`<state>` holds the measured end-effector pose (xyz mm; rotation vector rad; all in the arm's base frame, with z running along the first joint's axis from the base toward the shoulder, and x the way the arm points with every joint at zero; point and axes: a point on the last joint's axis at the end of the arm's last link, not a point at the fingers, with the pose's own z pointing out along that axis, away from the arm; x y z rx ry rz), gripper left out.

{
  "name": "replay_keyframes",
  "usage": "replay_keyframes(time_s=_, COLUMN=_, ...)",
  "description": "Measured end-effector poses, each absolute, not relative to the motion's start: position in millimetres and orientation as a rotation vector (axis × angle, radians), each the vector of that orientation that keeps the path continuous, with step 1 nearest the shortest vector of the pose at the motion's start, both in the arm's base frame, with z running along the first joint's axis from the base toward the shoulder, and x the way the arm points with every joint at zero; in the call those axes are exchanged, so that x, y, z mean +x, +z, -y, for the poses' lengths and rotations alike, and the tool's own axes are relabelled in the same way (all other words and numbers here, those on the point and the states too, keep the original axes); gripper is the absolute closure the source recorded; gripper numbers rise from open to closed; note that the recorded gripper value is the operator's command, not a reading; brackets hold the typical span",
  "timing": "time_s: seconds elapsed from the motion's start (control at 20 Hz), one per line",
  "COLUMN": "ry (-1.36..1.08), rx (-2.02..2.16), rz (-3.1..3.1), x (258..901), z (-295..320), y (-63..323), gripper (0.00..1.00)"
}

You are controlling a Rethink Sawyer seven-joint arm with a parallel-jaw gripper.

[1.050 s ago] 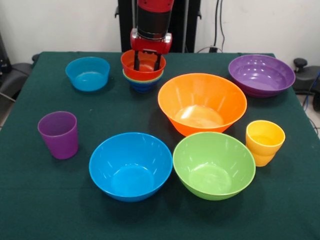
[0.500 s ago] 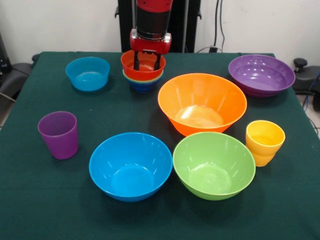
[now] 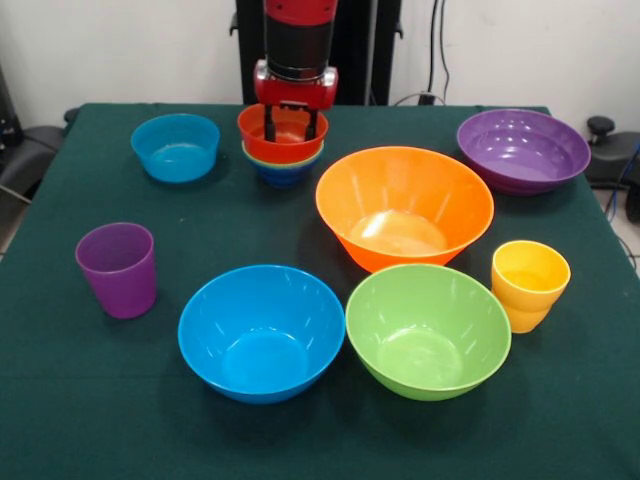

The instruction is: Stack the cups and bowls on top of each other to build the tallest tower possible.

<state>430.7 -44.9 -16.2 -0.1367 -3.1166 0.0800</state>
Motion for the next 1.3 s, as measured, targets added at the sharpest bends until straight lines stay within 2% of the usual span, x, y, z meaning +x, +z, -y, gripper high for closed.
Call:
replay_keyframes(time_s=0.5, ry=0.079, rx=-0.119, rz=3.165, x=449.8, z=41.6, y=-3.9, gripper=0.00)
replay_keyframes(time_s=1.3, ry=0.161, rx=-0.108, rz=3.207, x=491.7, z=41.6, y=63.7, gripper=0.00)
